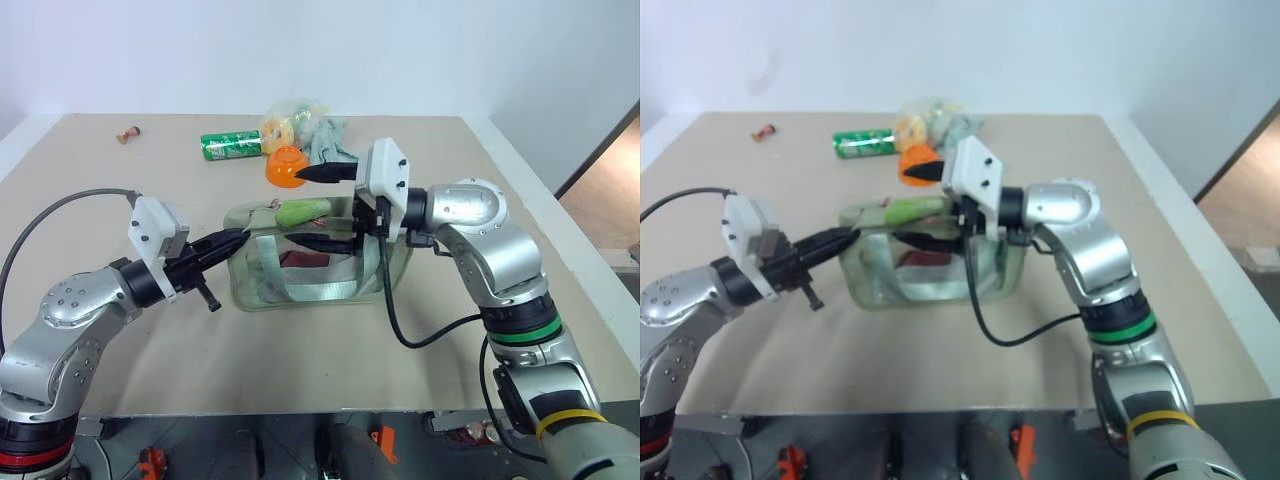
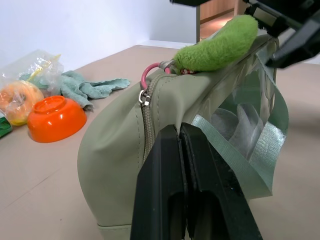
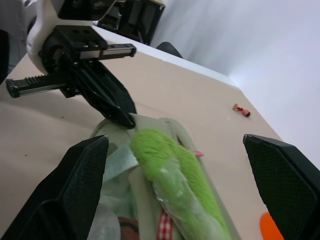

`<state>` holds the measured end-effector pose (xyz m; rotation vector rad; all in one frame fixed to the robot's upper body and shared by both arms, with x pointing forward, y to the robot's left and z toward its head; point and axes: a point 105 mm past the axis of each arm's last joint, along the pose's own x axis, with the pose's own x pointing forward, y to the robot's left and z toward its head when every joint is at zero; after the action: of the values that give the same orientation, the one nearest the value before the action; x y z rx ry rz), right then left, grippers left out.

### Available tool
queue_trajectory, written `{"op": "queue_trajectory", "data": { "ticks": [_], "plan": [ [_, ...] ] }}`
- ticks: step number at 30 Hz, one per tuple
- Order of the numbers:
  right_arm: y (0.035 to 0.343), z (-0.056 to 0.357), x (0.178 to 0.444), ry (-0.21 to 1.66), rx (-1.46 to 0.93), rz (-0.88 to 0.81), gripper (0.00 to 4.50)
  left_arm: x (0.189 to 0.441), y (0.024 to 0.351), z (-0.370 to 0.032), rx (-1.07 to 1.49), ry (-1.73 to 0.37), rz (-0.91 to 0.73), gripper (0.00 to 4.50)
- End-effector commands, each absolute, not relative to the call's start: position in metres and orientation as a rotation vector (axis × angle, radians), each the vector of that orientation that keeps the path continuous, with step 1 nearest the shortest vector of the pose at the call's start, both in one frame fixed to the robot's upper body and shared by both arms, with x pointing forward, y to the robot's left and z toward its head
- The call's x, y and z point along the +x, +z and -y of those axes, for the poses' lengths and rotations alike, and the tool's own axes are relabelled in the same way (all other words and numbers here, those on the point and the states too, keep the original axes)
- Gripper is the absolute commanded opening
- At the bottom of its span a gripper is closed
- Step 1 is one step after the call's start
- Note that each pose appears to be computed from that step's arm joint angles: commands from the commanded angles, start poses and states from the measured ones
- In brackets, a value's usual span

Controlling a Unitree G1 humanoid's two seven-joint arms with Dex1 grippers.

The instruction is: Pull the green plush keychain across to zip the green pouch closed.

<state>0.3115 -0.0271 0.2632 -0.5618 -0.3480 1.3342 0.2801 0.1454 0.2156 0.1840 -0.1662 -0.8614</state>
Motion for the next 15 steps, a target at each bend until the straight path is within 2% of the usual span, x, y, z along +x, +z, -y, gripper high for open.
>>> {"op": "queue_trajectory", "data": {
  "ticks": [1, 10, 15],
  "plan": [
    [0.2770, 0.0253, 0.3077, 1.338, -0.585, 0.406, 3.34, 0.2757, 0.2191, -0.1405, 0.203, -0.878, 0.188, 0.00],
    [0.2723, 0.0278, 0.3107, 1.327, -0.602, 0.399, 0.13, 0.2780, 0.2180, -0.1425, 0.212, -0.871, 0.184, 0.00],
    [0.2747, 0.0298, 0.3111, 1.310, -0.615, 0.423, 0.03, 0.2793, 0.2169, -0.1425, 0.215, -0.870, 0.180, 0.00]
  ]
}}
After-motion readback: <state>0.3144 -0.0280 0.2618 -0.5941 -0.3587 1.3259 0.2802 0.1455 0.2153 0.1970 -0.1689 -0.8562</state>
